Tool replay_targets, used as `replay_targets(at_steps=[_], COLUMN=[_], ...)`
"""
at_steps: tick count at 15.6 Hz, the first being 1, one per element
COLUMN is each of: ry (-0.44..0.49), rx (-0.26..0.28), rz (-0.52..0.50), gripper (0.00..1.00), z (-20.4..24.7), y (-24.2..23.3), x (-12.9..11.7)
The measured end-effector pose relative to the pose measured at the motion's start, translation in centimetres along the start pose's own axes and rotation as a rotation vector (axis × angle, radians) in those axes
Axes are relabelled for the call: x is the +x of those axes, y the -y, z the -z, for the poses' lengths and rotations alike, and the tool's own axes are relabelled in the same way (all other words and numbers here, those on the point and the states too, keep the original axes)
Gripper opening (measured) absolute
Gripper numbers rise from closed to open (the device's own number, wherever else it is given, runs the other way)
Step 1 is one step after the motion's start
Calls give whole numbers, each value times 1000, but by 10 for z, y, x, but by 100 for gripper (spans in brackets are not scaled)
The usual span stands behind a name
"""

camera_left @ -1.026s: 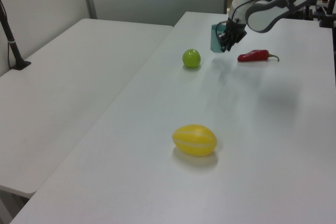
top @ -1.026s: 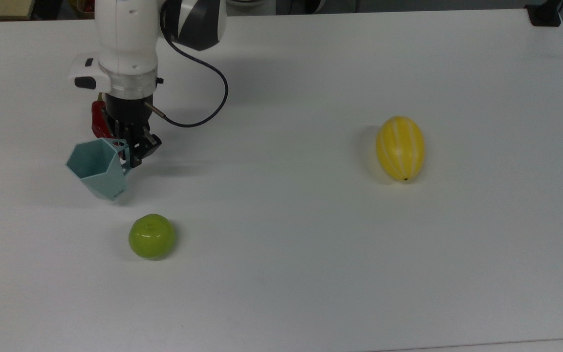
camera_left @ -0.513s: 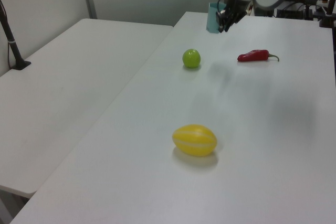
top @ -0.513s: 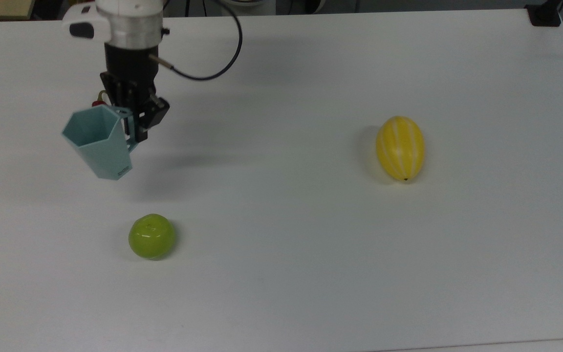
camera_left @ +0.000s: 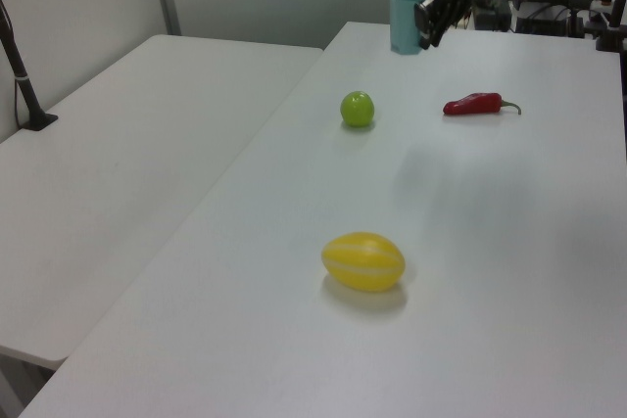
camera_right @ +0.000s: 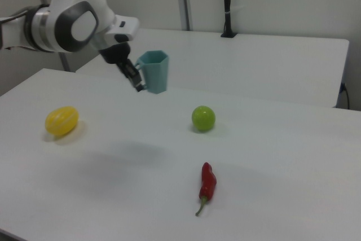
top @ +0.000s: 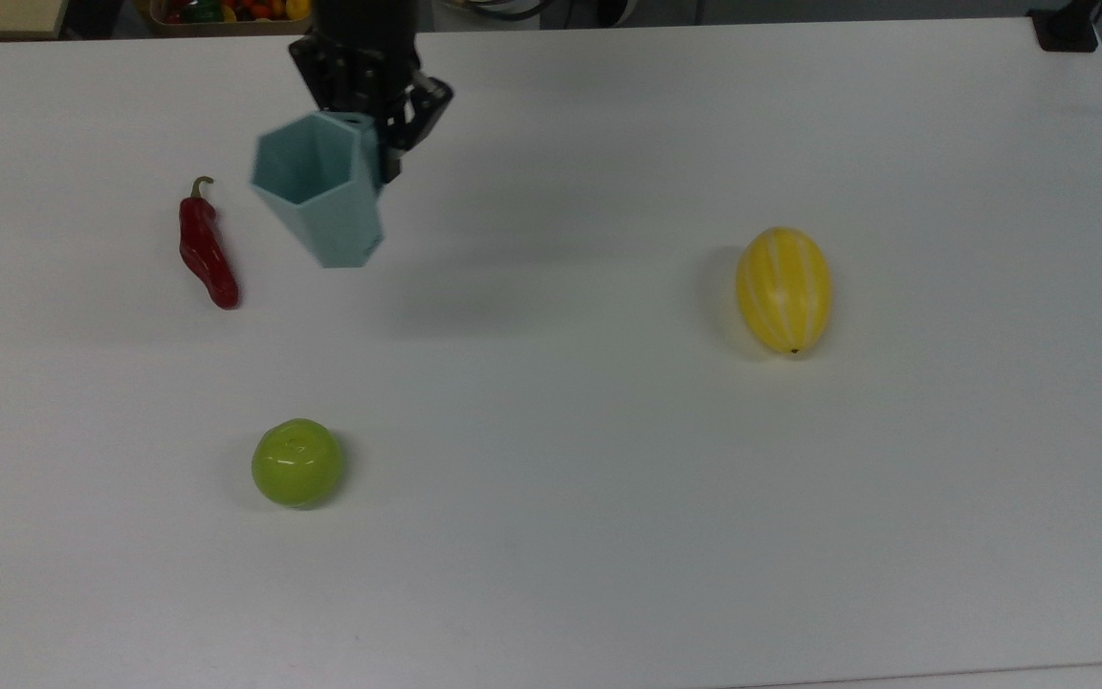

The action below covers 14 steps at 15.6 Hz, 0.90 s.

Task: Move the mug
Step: 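Carry the mug away from the chili pepper and lower it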

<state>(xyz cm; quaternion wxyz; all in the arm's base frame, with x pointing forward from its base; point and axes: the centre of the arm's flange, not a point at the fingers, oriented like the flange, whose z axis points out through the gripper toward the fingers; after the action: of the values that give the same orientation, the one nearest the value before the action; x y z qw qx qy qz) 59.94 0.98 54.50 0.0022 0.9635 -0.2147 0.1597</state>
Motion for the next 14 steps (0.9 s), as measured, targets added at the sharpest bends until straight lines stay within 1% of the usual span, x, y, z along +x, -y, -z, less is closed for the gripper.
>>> replay_targets(at_steps=[2, 4, 6, 8, 11, 14], ry=[63, 122, 161, 189, 244, 307], rx=[-7, 13, 38, 44, 45, 42], rz=[115, 230, 337, 438, 561, 641], gripper=[23, 23, 23, 23, 23, 23], z=[-1, -6, -14, -24, -42, -63], y=[15, 22, 20, 14, 4, -6], x=[-17, -30, -40, -53, -77, -103])
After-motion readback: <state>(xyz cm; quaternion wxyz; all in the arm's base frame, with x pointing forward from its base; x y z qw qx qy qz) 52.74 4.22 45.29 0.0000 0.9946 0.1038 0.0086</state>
